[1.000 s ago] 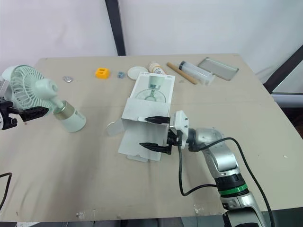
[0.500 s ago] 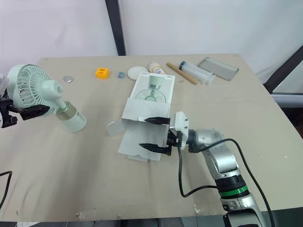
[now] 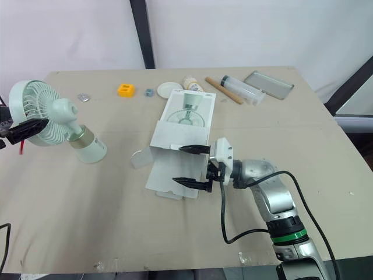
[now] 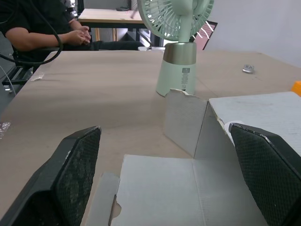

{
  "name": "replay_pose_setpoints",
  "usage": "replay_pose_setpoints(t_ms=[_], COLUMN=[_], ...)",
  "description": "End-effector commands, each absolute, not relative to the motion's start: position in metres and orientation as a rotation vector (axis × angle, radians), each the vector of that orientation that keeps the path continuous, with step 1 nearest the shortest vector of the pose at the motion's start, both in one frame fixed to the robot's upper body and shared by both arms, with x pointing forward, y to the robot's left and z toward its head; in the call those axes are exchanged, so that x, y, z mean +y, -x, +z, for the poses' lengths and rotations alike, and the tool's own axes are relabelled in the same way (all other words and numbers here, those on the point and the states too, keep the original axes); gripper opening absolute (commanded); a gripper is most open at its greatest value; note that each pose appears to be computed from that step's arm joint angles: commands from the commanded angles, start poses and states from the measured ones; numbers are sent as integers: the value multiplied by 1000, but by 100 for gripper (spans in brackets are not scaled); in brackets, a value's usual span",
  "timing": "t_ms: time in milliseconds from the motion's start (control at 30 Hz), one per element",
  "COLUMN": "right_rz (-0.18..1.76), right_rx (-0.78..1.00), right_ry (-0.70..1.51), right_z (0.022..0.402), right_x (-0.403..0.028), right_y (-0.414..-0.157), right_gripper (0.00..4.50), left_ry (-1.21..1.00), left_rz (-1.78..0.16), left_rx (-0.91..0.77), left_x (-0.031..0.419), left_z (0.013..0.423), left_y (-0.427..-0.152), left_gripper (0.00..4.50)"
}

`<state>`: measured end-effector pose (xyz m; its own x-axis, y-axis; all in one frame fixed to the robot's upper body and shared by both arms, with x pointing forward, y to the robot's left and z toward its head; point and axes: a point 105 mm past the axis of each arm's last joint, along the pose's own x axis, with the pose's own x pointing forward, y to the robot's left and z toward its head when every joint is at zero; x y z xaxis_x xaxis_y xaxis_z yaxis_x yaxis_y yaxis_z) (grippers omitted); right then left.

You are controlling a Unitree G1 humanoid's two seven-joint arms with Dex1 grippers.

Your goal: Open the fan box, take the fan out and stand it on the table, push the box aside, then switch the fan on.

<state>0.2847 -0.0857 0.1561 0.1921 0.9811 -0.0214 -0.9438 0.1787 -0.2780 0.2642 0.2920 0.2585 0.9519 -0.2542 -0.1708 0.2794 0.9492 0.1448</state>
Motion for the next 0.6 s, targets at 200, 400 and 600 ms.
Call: replay_pose_setpoints(t_ms=[200,400,600], right_rz=[1392,1400,1399], right_rx=[-209,-199,-197], right_ry=[269,273,276], right_z=[166,166,166], right_x=[-86,-86,-88], right_y=[-283,-283,-284], right_gripper=[450,450,450], left_ry=[-149,-116,-84], left_rz=[-131,-136,-122], left_rx=[16,10,71], left_x=[313,308,307], left_z=[251,227,193], left_y=[-248,-241,-236], left_gripper=[448,448,448])
